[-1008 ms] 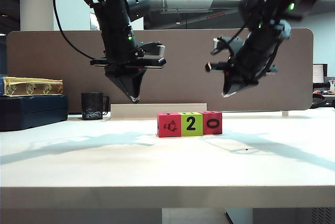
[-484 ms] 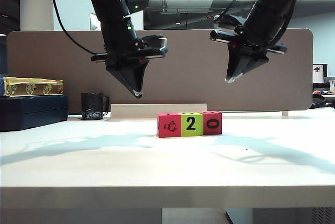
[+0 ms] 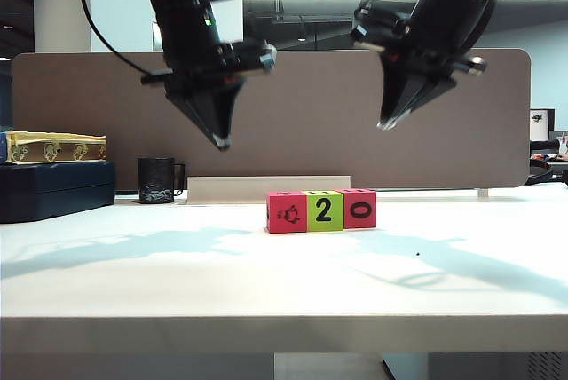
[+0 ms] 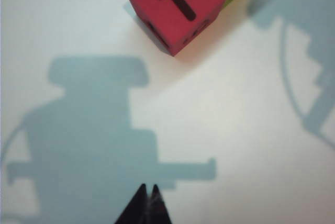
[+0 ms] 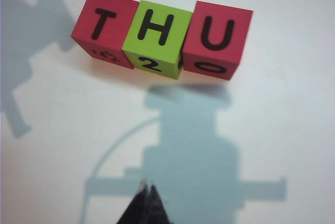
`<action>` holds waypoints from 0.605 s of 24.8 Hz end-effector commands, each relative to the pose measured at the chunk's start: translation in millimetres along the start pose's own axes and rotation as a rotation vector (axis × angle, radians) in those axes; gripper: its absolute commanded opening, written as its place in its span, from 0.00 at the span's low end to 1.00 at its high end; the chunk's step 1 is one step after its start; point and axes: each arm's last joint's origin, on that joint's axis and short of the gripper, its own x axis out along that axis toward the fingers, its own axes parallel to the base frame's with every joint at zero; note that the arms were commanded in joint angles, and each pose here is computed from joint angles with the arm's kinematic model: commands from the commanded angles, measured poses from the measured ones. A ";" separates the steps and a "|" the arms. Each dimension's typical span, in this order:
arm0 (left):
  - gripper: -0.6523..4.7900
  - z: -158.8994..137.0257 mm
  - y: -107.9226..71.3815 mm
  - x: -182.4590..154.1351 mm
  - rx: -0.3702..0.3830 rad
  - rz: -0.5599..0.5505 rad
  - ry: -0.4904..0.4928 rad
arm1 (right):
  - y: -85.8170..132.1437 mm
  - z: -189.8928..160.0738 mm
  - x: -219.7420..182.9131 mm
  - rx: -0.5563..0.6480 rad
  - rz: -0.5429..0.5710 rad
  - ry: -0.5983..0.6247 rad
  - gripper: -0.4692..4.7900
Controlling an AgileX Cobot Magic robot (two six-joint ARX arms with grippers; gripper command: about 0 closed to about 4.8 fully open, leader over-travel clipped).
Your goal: Select the appropriate blocks from the scattered letter blocks on the table and arrange them in a row to spell out "THU".
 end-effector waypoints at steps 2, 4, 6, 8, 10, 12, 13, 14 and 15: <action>0.11 0.0 -1.0 -44.2 0.023 0.006 -0.102 | 3.0 -0.5 -33.1 -0.006 -0.022 -0.019 0.08; 0.11 -2.8 -1.0 -73.4 0.020 0.018 -0.171 | 4.5 -3.1 -58.1 -0.010 -0.065 -0.045 0.08; 0.11 -8.2 0.4 -102.8 0.007 0.032 -0.247 | 7.3 -9.3 -81.5 -0.012 -0.076 -0.075 0.08; 0.11 -17.1 0.6 -124.2 -0.010 0.055 -0.320 | 9.0 -18.7 -97.6 -0.013 -0.089 -0.102 0.08; 0.11 -39.0 1.9 -147.7 -0.048 0.109 -0.434 | 10.0 -40.2 -117.6 -0.011 -0.131 -0.135 0.08; 0.11 -65.1 -0.7 -159.2 -0.077 0.123 -0.508 | 11.5 -66.1 -131.2 -0.006 -0.158 -0.177 0.08; 0.11 -76.3 -1.6 -161.7 -0.080 0.137 -0.521 | 11.9 -76.1 -134.6 -0.006 -0.168 -0.197 0.08; 0.11 -82.9 -2.0 -162.4 -0.083 0.149 -0.524 | 12.0 -82.8 -136.3 -0.005 -0.173 -0.207 0.08; 0.11 -93.4 -2.6 -162.7 -0.089 0.167 -0.528 | 12.3 -93.1 -138.6 -0.005 -0.181 -0.229 0.08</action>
